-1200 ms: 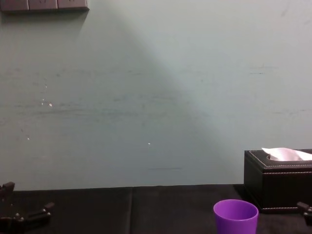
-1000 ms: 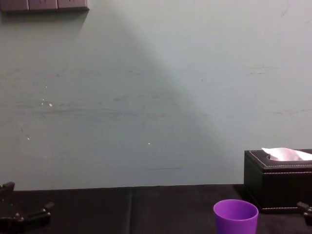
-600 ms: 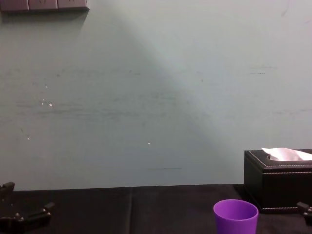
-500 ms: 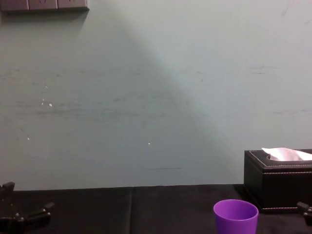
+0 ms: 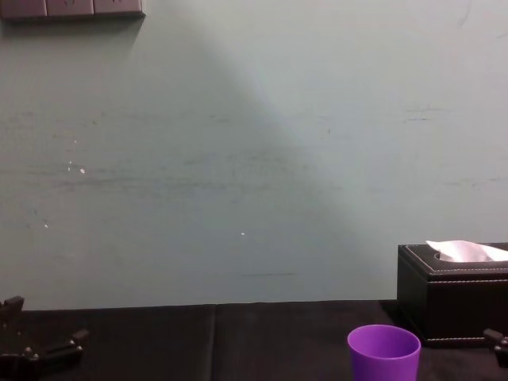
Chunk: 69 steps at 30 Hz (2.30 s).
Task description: Stack the three plastic cups sequentially using one hand.
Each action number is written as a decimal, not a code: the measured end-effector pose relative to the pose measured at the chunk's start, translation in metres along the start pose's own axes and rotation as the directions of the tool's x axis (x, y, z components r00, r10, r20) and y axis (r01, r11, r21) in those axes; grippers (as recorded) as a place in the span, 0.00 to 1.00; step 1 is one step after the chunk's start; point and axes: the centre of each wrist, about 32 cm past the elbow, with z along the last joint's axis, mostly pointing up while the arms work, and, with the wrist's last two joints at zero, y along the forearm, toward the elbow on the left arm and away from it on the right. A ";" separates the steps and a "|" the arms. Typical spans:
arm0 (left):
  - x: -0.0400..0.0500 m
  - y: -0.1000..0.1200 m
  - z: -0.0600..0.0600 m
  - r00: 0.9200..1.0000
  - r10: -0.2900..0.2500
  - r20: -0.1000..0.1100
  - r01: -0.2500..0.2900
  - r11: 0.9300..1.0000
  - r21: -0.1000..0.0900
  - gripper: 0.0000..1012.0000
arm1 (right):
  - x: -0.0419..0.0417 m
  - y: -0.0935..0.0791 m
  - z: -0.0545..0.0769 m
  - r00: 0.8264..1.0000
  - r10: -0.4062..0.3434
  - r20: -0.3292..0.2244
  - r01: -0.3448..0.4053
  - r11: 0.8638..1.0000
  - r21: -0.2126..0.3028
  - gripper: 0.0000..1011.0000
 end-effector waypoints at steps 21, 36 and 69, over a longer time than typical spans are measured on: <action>0.0000 0.000 0.000 1.000 0.000 0.000 0.000 1.000 0.000 1.00 | 0.0001 -0.001 0.000 1.000 0.004 -0.009 -0.004 1.000 0.001 0.99; 0.0000 0.000 0.000 1.000 0.000 0.000 0.000 1.000 0.000 1.00 | 0.0051 -0.040 0.001 0.997 0.053 -0.053 -0.050 0.997 0.061 0.99; 0.0000 0.000 0.000 1.000 0.000 0.000 0.000 1.000 0.000 1.00 | 0.0200 -0.137 -0.021 0.937 0.330 -0.111 -0.317 0.940 0.126 0.99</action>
